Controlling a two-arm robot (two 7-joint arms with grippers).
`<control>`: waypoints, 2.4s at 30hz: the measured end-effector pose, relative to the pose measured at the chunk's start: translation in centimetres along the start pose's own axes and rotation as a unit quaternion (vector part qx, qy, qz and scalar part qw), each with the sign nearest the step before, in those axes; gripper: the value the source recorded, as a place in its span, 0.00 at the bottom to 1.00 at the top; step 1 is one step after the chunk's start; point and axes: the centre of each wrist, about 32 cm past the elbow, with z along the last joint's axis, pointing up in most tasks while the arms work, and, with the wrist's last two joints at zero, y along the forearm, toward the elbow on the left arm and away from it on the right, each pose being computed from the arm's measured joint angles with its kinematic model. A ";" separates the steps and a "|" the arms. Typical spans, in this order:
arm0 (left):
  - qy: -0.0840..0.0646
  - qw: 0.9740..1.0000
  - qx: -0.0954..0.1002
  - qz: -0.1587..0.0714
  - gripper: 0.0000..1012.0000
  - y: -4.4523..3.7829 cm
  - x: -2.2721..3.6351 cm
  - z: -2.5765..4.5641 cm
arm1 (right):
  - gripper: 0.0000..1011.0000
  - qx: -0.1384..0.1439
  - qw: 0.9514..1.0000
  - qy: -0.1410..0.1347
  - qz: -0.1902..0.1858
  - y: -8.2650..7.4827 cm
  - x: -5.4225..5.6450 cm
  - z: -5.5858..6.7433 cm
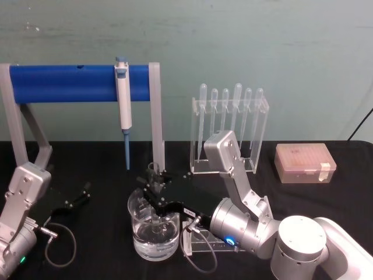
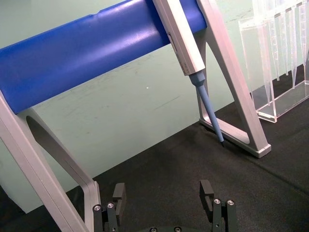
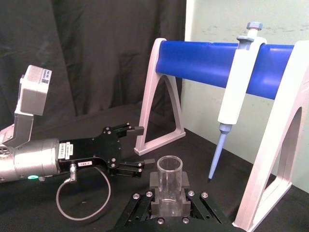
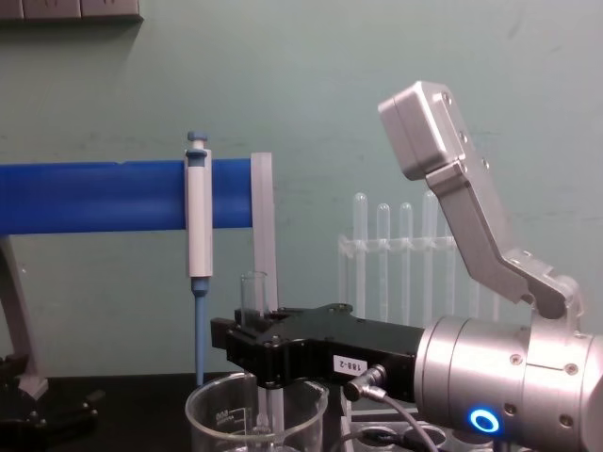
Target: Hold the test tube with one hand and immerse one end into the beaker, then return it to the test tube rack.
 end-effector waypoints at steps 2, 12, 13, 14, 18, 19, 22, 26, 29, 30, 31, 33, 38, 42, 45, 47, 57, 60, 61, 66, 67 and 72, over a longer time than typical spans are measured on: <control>0.000 1.000 0.000 0.000 0.99 0.00 0.00 0.00 | 0.22 0.000 1.000 0.000 0.000 0.0 0.0 0.0; 0.000 1.000 0.000 0.000 0.99 0.00 0.00 0.00 | 0.22 0.000 1.000 0.000 0.000 0.0 0.0 0.0; 0.000 1.000 0.000 0.000 0.99 0.00 0.00 0.00 | 0.22 0.000 1.000 0.000 0.000 0.0 0.0 0.0; 0.000 1.000 0.000 0.000 0.99 0.00 0.00 0.00 | 0.22 0.000 1.000 0.000 0.000 0.0 0.0 0.0; 0.000 1.000 0.000 0.000 0.99 0.00 0.00 0.00 | 0.22 0.000 1.000 0.000 0.000 0.0 0.0 0.0; 0.000 1.000 0.000 0.000 0.99 0.00 0.00 0.00 | 0.22 0.000 1.000 0.000 0.000 0.0 0.0 0.0; 0.000 1.000 0.000 0.000 0.99 0.00 0.00 0.00 | 0.22 0.000 1.000 0.000 0.000 0.0 0.0 0.0; 0.000 1.000 0.000 0.000 0.99 0.00 0.00 0.00 | 0.22 0.000 1.000 0.000 0.000 0.0 0.0 0.0; 0.000 1.000 0.000 0.000 0.99 0.00 0.00 0.00 | 0.22 0.000 1.000 0.000 0.000 0.0 0.0 0.0; 0.000 1.000 0.000 0.000 0.99 0.00 0.00 0.00 | 0.22 0.000 1.000 0.000 0.000 0.0 0.0 0.0; 0.000 1.000 0.000 0.000 0.99 0.00 0.00 0.00 | 0.22 0.000 1.000 0.000 0.000 0.0 0.0 0.0; 0.000 1.000 0.000 0.000 0.99 0.00 0.00 0.00 | 0.22 0.000 1.000 0.000 0.000 0.0 0.0 0.0; 0.000 1.000 0.000 0.000 0.99 0.00 0.00 0.00 | 0.22 0.000 1.000 0.000 0.000 0.0 0.0 0.0; 0.000 1.000 0.000 0.000 0.99 0.00 0.00 0.00 | 0.22 0.000 1.000 0.000 0.000 0.0 0.0 0.0; 0.000 1.000 0.000 0.000 0.99 0.00 0.00 0.00 | 0.22 0.000 1.000 0.000 0.000 0.0 0.0 0.0; 0.000 1.000 0.000 0.000 0.99 0.00 0.00 0.00 | 0.22 0.000 1.000 0.000 0.000 0.0 0.0 0.0; 0.000 1.000 0.000 0.000 0.99 0.00 0.00 0.00 | 0.22 0.000 1.000 0.000 0.000 0.0 0.0 0.0; 0.000 1.000 0.000 0.000 0.99 0.00 0.00 0.00 | 0.22 0.000 1.000 0.000 0.000 0.0 0.0 0.0; 0.000 1.000 0.000 0.000 0.99 0.00 0.00 0.00 | 0.22 0.000 1.000 0.000 0.000 0.0 0.0 0.0; 0.000 1.000 0.000 0.000 0.99 0.00 0.00 0.00 | 0.22 0.000 1.000 0.000 0.000 0.0 0.0 0.0; 0.000 1.000 0.000 0.000 0.99 0.00 0.00 0.00 | 0.22 0.000 1.000 0.000 0.000 0.0 0.0 0.0; 0.000 1.000 0.000 0.000 0.99 0.00 0.00 0.00 | 0.22 0.000 1.000 0.000 0.000 0.0 0.0 0.0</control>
